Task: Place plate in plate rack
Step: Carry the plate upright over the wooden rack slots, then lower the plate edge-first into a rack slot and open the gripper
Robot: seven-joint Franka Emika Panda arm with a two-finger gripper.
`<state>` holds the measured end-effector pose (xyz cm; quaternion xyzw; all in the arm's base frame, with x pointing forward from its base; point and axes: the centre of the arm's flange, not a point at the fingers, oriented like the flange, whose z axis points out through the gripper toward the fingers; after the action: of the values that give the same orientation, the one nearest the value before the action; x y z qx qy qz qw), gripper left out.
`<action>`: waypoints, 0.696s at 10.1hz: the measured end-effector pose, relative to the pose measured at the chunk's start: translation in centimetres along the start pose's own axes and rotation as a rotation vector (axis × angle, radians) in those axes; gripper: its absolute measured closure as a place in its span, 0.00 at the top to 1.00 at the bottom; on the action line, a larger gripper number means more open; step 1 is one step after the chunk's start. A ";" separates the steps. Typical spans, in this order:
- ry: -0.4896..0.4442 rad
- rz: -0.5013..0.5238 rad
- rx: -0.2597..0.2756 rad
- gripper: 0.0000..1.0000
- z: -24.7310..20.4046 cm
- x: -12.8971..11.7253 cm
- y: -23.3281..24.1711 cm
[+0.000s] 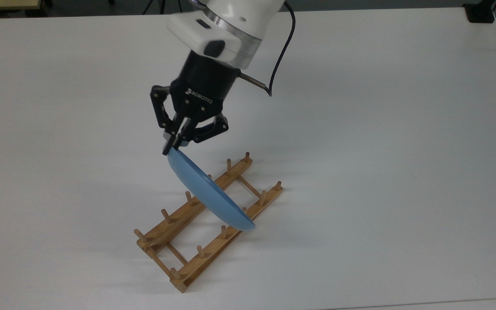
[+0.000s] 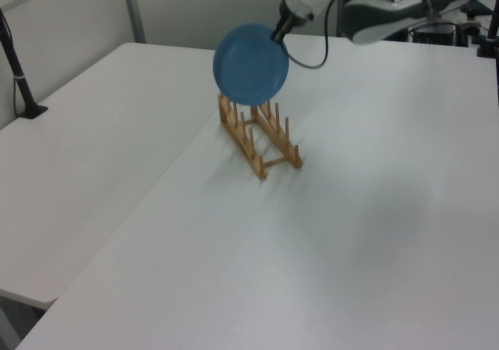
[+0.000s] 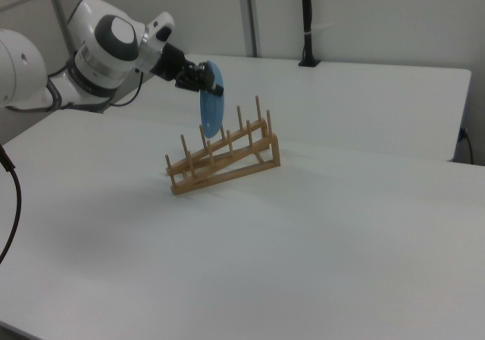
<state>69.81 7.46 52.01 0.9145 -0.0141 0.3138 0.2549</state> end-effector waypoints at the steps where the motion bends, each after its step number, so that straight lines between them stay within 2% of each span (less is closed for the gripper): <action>1: -0.008 -0.035 -0.009 0.05 0.7 -1.0 -1.3; 4: -0.021 -0.117 -0.023 0.05 2.8 -2.9 -4.1; 5: -0.013 -0.119 -0.017 0.14 2.8 -2.9 -4.2; 7: -0.010 -0.108 -0.016 0.55 2.7 -2.8 -4.2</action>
<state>69.91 9.43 46.64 0.9134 0.0315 0.2949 0.2788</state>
